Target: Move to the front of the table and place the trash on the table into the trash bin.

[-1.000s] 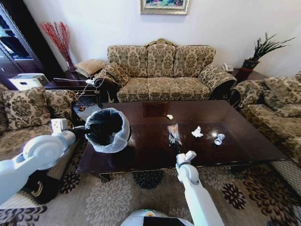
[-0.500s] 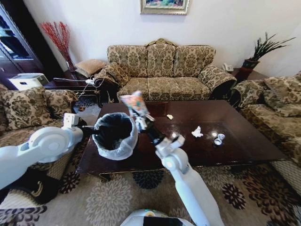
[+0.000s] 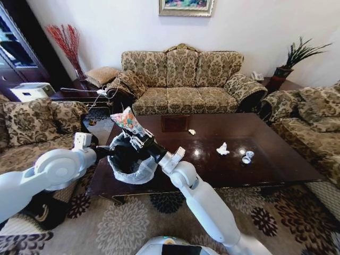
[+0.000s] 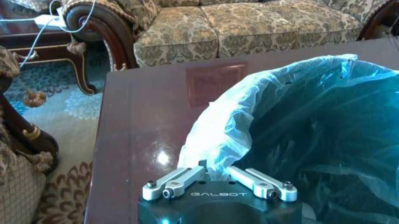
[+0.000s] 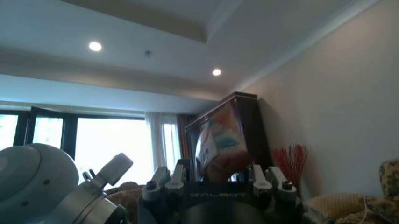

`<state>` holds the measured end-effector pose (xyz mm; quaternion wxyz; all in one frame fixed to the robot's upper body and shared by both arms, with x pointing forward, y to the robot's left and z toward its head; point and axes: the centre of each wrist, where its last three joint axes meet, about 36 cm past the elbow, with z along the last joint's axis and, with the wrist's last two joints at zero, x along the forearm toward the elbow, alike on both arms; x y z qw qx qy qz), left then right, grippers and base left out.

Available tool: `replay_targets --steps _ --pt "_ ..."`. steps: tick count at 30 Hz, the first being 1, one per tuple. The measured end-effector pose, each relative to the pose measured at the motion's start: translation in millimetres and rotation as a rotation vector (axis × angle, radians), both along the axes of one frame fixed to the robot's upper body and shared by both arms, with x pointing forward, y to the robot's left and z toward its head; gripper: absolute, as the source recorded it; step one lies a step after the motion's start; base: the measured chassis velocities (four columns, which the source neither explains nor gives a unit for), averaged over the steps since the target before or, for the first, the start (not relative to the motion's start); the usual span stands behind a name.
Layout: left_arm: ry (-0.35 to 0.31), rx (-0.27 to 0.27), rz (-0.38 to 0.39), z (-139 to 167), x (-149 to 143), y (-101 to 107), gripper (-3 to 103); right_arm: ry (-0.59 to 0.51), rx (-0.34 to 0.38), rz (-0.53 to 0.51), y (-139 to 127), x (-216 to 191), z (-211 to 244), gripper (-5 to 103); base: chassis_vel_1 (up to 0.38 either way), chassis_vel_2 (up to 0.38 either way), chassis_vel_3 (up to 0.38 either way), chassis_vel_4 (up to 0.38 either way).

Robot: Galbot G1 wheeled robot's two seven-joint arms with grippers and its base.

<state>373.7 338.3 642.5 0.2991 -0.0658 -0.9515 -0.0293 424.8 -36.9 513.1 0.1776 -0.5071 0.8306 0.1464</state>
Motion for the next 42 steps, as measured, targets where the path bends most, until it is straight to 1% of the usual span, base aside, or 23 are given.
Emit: replay_targets --steps 1,3,5,7,9,10,11,12,13,14,15,17,18,19,21,22,23,25,29,32,38,41,42 --pt "0.0 0.0 0.0 0.0 0.0 0.0 0 0.0 0.0 0.0 0.0 0.0 0.0 46 0.0 0.0 0.0 0.0" --pt "-0.002 0.0 0.005 -0.6 0.6 1.2 0 0.003 -0.005 -0.007 -7.6 -1.2 -1.6 57 0.0 0.0 0.0 0.0" --pt "-0.002 -0.001 0.005 -0.8 0.5 1.2 0 0.003 -0.007 -0.008 -9.9 -1.7 -2.2 57 0.0 0.0 0.0 0.0" --pt "-0.003 -0.005 0.005 -1.4 -0.4 0.7 0 0.002 -0.003 -0.009 -13.9 -4.4 -3.0 68 0.0 0.0 0.0 0.0" --pt "-0.004 -0.007 0.008 -1.4 -0.4 1.2 0 0.008 0.022 -0.028 -19.4 -8.7 -1.3 79 0.0 0.0 0.0 0.0" --pt "-0.004 -0.007 0.008 -1.4 -0.4 1.2 0 0.008 0.022 -0.028 -19.4 -8.7 -1.3 79 0.0 0.0 0.0 0.0" --pt "-0.007 -0.007 0.013 -1.0 0.4 2.4 0 0.018 0.039 -0.056 -24.3 -11.3 0.5 79 0.0 0.0 0.0 0.0" --pt "-0.011 -0.007 0.022 -0.3 1.4 4.3 0 0.04 0.059 -0.1 -30.7 -15.1 1.4 90 0.0 0.0 0.0 0.0" --pt "-0.016 -0.007 0.031 0.5 2.9 6.6 0 0.068 0.077 -0.156 -39.0 -19.1 0.6 90 0.0 0.0 0.0 0.0" --pt "-0.021 -0.009 0.043 1.2 4.7 9.7 0 0.098 0.088 -0.222 -49.0 -21.8 -3.2 95 0.0 0.0 0.0 0.0" --pt "-0.021 -0.009 0.043 1.2 4.7 9.7 0 0.098 0.088 -0.222 -49.0 -21.8 -3.2 95 0.0 0.0 0.0 0.0" --pt "-0.034 -0.018 0.079 1.6 9.3 18.9 0 0.168 0.082 -0.391 -78.4 -22.4 -20.7 100 0.0 0.0 0.0 0.0" --pt "-0.044 -0.021 0.095 2.1 11.8 23.2 0 0.221 0.044 -0.479 -96.1 -21.7 -30.3 100 0.0 0.0 0.0 0.0" --pt "-0.044 -0.021 0.095 2.1 11.8 23.2 0 0.221 0.044 -0.479 -96.1 -21.7 -30.3 100 0.0 0.0 0.0 0.0" --pt "-0.061 -0.026 0.114 4.1 14.8 28.0 0 0.303 -0.035 -0.583 -125.6 -20.4 -41.7 100 0.0 0.0 0.0 0.0" --pt "-0.061 -0.026 0.114 4.1 14.8 28.0 0 0.303 -0.035 -0.583 -125.6 -20.4 -41.7 100 0.0 0.0 0.0 0.0" --pt "-0.07 -0.033 0.121 4.9 15.5 29.7 0 0.345 -0.078 -0.633 -141.4 -19.1 -48.7 100 0.0 0.0 0.0 0.0" --pt "-0.073 -0.041 0.124 3.0 14.8 30.3 0 0.397 -0.116 -0.699 -159.1 -14.6 -58.6 100 0.0 0.0 0.0 0.0" --pt "-0.075 -0.048 0.124 0.7 12.8 29.6 0 0.446 -0.142 -0.751 -171.4 -7.6 -69.2 100 -0.032 -0.027 0.031 0.036" --pt "-0.077 -0.055 0.127 -0.7 11.5 29.7 0 0.467 -0.149 -0.769 -175.0 -2.3 -76.6 100 -0.076 -0.072 0.081 0.081" --pt "-0.079 -0.07 0.13 -3.9 7.8 28.8 0 0.496 -0.161 -0.804 -175.0 5.8 -91.3 100 -0.157 -0.152 0.16 0.153" --pt "-0.079 -0.077 0.131 -6.8 5.0 27.7 0 0.517 -0.173 -0.86 -175.6 18.6 -107.8 100 -0.26 -0.223 0.224 0.237" --pt "-0.079 -0.077 0.131 -6.8 5.0 27.7 0 0.517 -0.173 -0.86 -175.6 18.6 -107.8 100 -0.276 -0.225 0.233 0.219"
